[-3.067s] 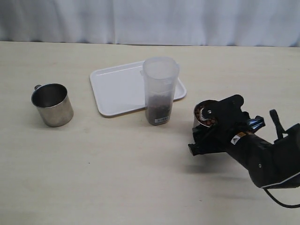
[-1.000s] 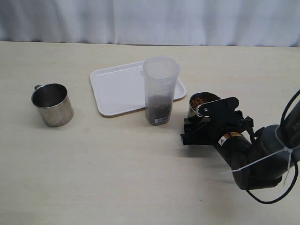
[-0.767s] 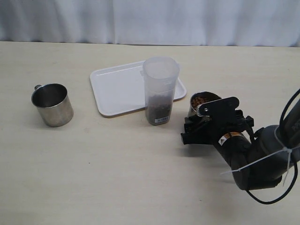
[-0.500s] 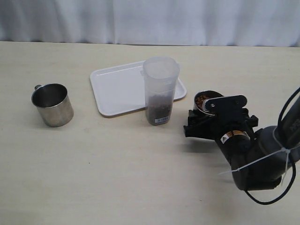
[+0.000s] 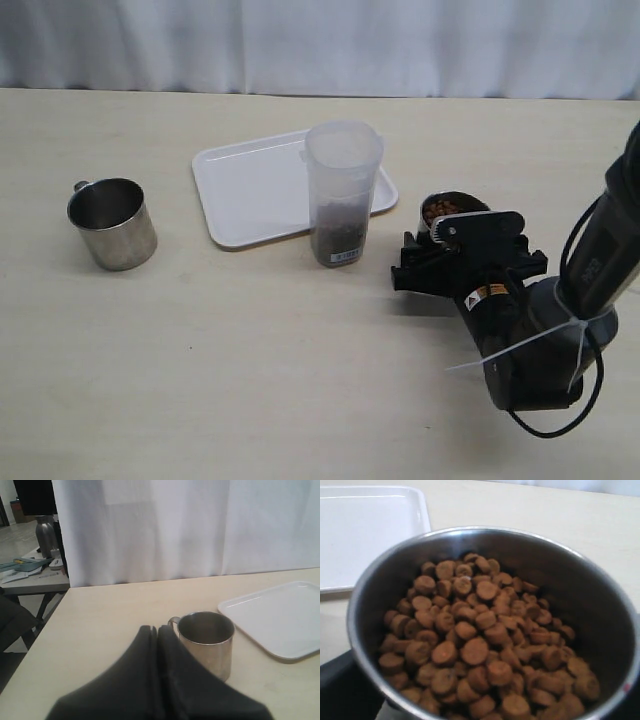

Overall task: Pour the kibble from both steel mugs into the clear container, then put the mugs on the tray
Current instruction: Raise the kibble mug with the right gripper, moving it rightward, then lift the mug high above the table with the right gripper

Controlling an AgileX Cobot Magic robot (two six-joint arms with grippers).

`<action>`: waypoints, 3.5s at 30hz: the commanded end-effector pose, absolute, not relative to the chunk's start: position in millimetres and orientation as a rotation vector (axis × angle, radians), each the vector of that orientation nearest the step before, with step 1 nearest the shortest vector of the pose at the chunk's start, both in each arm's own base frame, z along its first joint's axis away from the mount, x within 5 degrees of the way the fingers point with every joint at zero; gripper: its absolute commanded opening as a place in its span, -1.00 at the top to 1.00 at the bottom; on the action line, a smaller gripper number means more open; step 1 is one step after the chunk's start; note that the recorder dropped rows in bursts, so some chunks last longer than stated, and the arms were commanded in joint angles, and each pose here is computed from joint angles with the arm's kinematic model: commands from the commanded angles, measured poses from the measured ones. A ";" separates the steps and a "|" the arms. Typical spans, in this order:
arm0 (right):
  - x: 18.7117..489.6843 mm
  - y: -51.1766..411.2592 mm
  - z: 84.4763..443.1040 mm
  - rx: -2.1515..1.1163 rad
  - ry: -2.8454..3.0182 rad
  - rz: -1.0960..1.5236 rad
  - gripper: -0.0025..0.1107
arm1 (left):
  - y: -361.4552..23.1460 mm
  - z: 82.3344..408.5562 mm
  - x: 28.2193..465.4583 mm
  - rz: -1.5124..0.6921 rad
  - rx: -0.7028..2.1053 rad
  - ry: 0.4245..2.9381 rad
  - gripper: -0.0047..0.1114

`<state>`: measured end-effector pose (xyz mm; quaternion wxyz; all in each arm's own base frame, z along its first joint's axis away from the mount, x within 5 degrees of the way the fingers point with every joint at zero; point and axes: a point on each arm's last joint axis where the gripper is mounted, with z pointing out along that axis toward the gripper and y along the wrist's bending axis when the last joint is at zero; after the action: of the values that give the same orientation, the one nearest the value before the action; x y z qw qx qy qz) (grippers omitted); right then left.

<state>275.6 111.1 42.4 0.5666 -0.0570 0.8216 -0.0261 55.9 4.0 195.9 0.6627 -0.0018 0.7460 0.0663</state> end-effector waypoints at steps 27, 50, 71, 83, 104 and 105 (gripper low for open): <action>252.6 101.0 178.7 -0.434 1.802 -0.206 0.87 | 4.1 195.8 55.9 0.151 -0.004 1.677 0.92; 259.6 127.0 253.7 -0.698 1.829 -0.068 0.87 | 4.1 195.8 55.9 0.151 -0.004 1.677 0.92; 290.8 137.8 299.7 -0.893 1.679 -0.330 0.87 | 4.0 195.8 55.9 0.149 -0.002 1.677 0.92; 291.8 132.2 292.6 -0.875 1.762 -0.378 0.87 | 4.0 195.8 55.9 0.149 -0.002 1.677 0.92; 292.9 132.2 291.3 -0.890 1.764 -0.303 0.87 | 4.0 195.8 55.9 0.149 -0.002 1.677 0.92; 293.5 130.9 291.3 -0.886 1.766 -0.307 0.87 | 4.0 195.8 55.9 0.149 -0.002 1.677 0.92</action>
<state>290.4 136.2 286.4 0.5353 -0.3786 0.7452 -0.1218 55.9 4.0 195.9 0.6627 -0.0018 0.7460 0.0663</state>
